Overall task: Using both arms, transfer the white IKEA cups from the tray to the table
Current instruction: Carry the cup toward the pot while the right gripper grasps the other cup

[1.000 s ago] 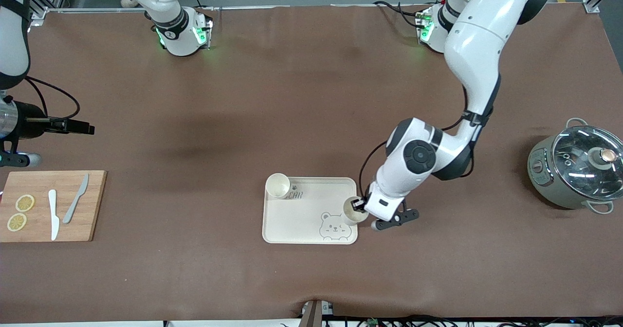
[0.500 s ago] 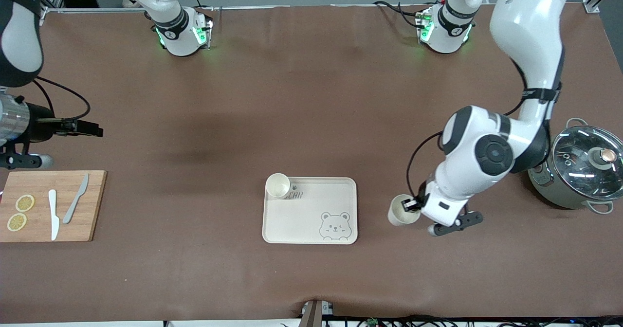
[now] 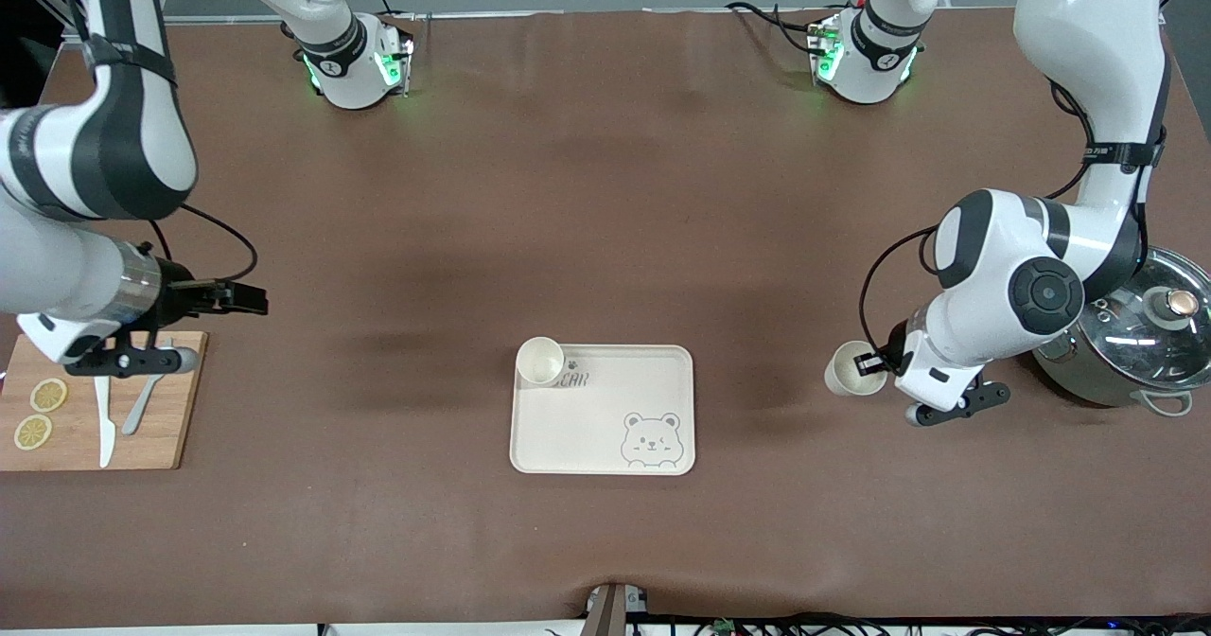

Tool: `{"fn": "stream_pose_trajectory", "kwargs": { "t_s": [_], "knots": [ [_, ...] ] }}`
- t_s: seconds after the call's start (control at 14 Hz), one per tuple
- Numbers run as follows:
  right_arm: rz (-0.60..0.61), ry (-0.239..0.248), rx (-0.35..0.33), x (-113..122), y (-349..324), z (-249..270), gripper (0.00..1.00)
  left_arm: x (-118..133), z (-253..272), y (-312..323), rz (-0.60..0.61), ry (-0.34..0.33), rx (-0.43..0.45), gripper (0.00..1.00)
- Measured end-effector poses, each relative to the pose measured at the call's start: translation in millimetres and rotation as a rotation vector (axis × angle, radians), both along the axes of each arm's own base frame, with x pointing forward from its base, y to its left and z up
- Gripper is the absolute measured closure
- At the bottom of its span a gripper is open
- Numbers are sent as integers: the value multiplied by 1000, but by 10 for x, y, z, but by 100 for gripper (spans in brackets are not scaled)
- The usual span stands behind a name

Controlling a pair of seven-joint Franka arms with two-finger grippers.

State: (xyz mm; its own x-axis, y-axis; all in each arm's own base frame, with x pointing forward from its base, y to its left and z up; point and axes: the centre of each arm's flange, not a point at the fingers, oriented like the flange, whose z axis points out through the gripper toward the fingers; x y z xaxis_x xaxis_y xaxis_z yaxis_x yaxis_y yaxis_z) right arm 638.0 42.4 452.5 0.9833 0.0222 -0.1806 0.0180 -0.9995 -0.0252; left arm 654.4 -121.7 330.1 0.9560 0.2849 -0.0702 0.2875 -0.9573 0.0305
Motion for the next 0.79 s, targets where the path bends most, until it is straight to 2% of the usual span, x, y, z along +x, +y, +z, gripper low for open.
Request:
{"fn": "stream_pose_trajectory", "kwargs": {
  "t_s": [0.14, 0.29, 0.43, 0.79],
  "knots": [
    [-10, 1, 27, 39, 297, -149, 0, -80, -157, 218, 29, 33, 7, 96],
    [-51, -19, 57, 100, 560, -292, 0, -153, -333, 473, 67, 34, 6, 96],
    [-63, -7, 59, 108, 820, -468, 0, -245, -501, 673, 93, 18, 3, 96],
    [-151, -56, 59, 102, 1621, -796, 0, -477, -846, 769, 104, 48, 4, 96]
  ]
}}
